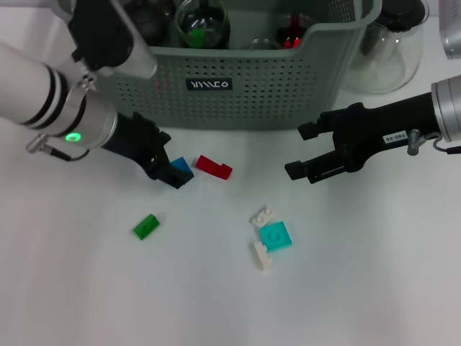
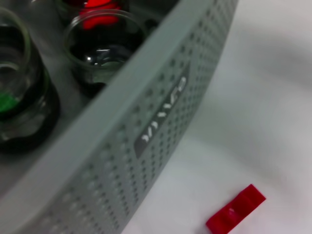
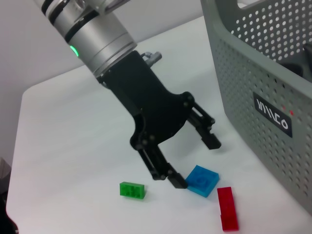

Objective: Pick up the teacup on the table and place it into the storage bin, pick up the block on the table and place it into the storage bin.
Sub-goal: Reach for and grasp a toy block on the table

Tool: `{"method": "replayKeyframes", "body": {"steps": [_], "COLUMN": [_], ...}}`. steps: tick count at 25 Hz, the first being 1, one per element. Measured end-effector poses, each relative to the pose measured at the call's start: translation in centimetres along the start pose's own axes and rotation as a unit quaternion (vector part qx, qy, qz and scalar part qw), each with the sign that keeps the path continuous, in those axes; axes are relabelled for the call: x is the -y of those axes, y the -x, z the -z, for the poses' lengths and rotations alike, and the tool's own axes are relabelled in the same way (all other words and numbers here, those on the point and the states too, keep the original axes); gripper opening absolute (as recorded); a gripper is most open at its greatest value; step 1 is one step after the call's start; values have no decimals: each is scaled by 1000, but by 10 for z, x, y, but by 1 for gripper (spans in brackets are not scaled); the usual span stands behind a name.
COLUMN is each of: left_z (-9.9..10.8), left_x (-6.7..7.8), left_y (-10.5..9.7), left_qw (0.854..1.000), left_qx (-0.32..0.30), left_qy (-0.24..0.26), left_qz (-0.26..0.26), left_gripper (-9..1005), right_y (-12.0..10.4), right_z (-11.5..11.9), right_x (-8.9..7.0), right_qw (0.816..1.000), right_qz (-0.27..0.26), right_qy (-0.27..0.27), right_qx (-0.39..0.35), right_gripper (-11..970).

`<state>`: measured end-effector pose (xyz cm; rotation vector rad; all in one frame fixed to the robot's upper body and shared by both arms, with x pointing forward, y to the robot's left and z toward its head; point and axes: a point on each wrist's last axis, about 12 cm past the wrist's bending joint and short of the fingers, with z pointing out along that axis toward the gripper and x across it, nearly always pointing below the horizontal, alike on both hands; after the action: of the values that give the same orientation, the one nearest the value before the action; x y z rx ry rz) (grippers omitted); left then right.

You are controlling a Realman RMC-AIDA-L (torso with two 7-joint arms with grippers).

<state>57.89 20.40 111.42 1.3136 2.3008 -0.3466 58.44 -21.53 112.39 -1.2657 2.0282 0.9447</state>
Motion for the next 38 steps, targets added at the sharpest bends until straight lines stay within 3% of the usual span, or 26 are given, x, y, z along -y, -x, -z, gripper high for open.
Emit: {"method": "replayKeyframes", "body": {"steps": [10,19,38], "left_z": [2,-8,-23], "left_x": [15,27,23], "left_y": [28,37,28], "left_qw": [996,995,994], "left_qx": [-87,-94,-103], "left_qy": [16,23,42], "left_qz": [-13,-21,16], "left_gripper": [843,840,833], "right_y": [-3,-7,-11], "right_z": [0,0,-1], "right_x": [-1,-1,-2], "right_qw": [1000,1000,1000], "right_qz": [-5,-10,-10], "right_qy": [2,3,0], "right_qx": [-1,-2,-1], "right_gripper": [940,939,940]}}
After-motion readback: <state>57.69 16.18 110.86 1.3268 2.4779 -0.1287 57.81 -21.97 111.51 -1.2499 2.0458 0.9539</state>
